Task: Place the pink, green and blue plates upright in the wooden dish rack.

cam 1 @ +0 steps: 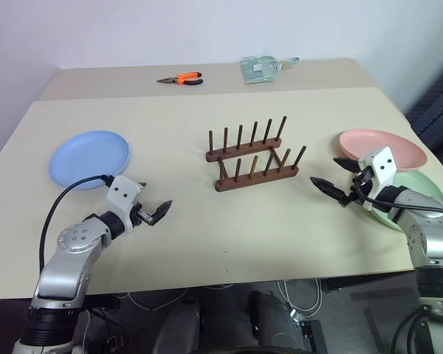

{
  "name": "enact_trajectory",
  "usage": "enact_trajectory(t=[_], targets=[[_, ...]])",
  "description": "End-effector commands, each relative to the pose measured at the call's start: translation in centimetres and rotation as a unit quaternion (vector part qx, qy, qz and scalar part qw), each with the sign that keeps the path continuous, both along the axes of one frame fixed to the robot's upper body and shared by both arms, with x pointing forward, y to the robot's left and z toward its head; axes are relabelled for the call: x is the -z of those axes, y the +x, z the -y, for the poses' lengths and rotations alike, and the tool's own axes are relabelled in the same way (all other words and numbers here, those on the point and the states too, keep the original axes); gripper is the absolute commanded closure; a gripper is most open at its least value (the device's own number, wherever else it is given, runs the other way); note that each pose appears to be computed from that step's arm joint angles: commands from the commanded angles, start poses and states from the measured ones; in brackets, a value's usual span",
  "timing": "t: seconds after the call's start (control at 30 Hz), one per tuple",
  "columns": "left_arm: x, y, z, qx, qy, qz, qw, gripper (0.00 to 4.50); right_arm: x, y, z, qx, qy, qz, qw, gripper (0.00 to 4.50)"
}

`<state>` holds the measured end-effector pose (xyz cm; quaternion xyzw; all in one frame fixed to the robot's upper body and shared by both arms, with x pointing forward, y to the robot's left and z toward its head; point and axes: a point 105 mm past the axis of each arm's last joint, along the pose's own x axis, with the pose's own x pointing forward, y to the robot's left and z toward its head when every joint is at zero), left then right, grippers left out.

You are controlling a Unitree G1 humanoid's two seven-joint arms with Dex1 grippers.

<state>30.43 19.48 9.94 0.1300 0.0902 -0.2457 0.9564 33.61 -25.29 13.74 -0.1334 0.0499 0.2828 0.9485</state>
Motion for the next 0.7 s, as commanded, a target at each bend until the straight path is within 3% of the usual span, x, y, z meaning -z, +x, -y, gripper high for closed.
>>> enact_trajectory(t=[0.03, 0.2, 0.4, 0.7], targets=[[-0.8, 0.2, 0.1, 0.001, 0.0, 0.026, 1.0, 0.0, -1.2, 0.4, -0.9, -0.012, -0.009, 0.032, 0.999, 0.1], [-0.6, 0.1, 0.6, 0.009, -0.001, 0.025, 1.0, 0.0, -1.5, 0.8, -1.3, -0.014, -0.015, 0.039, 0.999, 0.1], [0.2, 0.1, 4.4, 0.108, -0.007, -0.004, 0.994, 0.0, -0.6, -0.6, -2.6, -0.053, -0.025, -0.001, 0.998, 0.1], [2.5, 4.0, 11.2, 0.253, 0.015, -0.057, 0.966, 0.0, 0.1, -4.1, -5.0, -0.05, -0.019, -0.017, 0.998, 0.1]])
